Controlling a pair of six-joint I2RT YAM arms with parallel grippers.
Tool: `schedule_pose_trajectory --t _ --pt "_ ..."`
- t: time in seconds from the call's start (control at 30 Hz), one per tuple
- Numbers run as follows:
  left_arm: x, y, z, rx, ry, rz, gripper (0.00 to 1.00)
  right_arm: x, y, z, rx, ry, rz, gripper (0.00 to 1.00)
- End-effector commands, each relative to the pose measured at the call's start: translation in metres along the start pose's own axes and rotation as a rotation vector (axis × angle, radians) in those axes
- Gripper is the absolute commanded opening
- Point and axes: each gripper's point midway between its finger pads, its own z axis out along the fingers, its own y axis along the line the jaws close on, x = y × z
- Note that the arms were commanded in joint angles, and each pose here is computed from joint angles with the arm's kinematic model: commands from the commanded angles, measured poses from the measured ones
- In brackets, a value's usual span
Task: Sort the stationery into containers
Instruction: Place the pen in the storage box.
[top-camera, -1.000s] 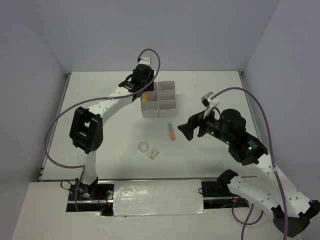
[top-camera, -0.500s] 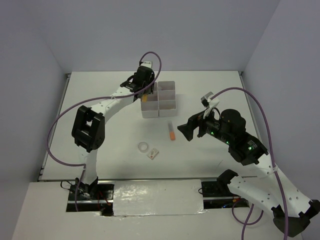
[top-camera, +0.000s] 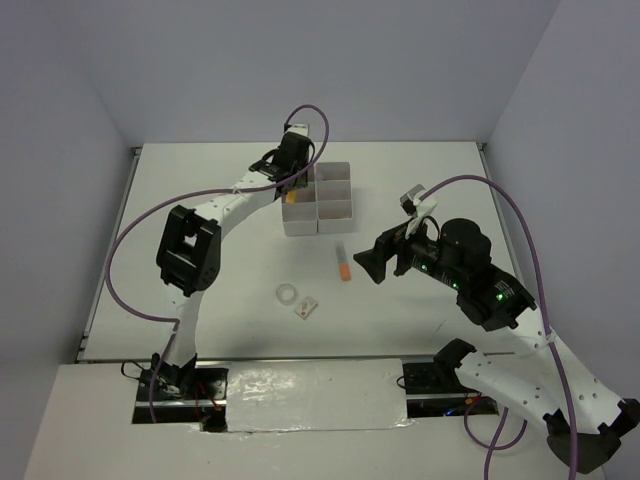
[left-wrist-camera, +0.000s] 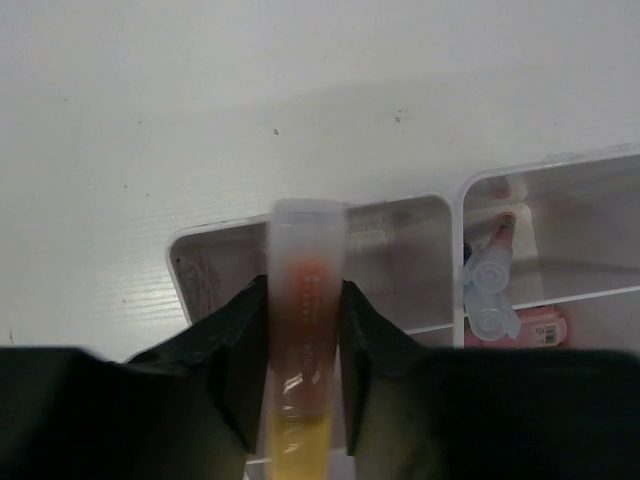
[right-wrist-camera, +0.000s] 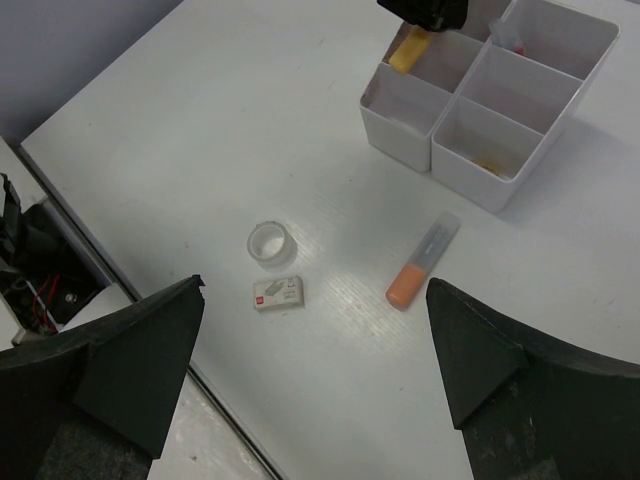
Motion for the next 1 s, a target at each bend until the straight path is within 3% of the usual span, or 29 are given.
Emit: schedule_pose_trajectory --t 0.0,0.07,0.2,0.37,0.47,0.53,0.6,0.63,0.7,0.73,0.87,0.97 --pt "-0.012 0.000 -0.003 -0.008 -0.028 -0.017 0.32 -0.006 0.005 0.003 -0.024 -0.031 -0.026 1.00" --pt "-0.018 0.002 -0.010 -0.007 -0.042 -0.028 0.13 -0.005 0.003 0.004 -0.019 -0.026 -0.025 1.00" --pt "-0.032 0.005 -0.029 0.002 -0.086 -0.046 0.00 -0.005 0.004 0.005 -0.021 -0.024 -0.025 1.00" --pt "-0.055 0.006 -0.060 0.033 -0.152 -0.055 0.00 -0.004 0.005 0.006 -0.026 -0.017 -0.026 1.00" --pt "-0.086 0.009 -0.103 0.083 -0.279 -0.089 0.00 -0.003 0.004 0.007 -0.027 -0.011 -0.025 1.00" --pt "-0.118 0.008 -0.126 0.134 -0.454 -0.145 0.00 -0.002 0.004 0.008 -0.028 -0.009 -0.026 1.00" --pt "-0.107 0.017 -0.139 0.144 -0.537 -0.155 0.00 -0.001 0.006 0.008 -0.035 -0.006 -0.027 1.00" --pt "-0.132 0.020 -0.154 0.165 -0.686 -0.208 0.00 -0.001 0.006 0.009 -0.034 -0.005 -0.027 1.00" --pt "-0.115 0.027 -0.152 0.157 -0.752 -0.191 0.00 -0.001 0.007 0.009 -0.037 -0.001 -0.030 1.00" --pt "-0.134 0.027 -0.168 0.182 -0.877 -0.218 0.00 -0.001 0.007 0.009 -0.039 0.001 -0.031 1.00" --pt "-0.128 0.012 -0.155 0.243 -0.995 -0.149 0.00 0.001 0.008 0.010 -0.043 0.011 -0.034 1.00" --pt "-0.130 -0.004 -0.138 0.290 -1.014 -0.119 0.00 0.004 0.009 0.011 -0.045 0.020 -0.036 1.00"
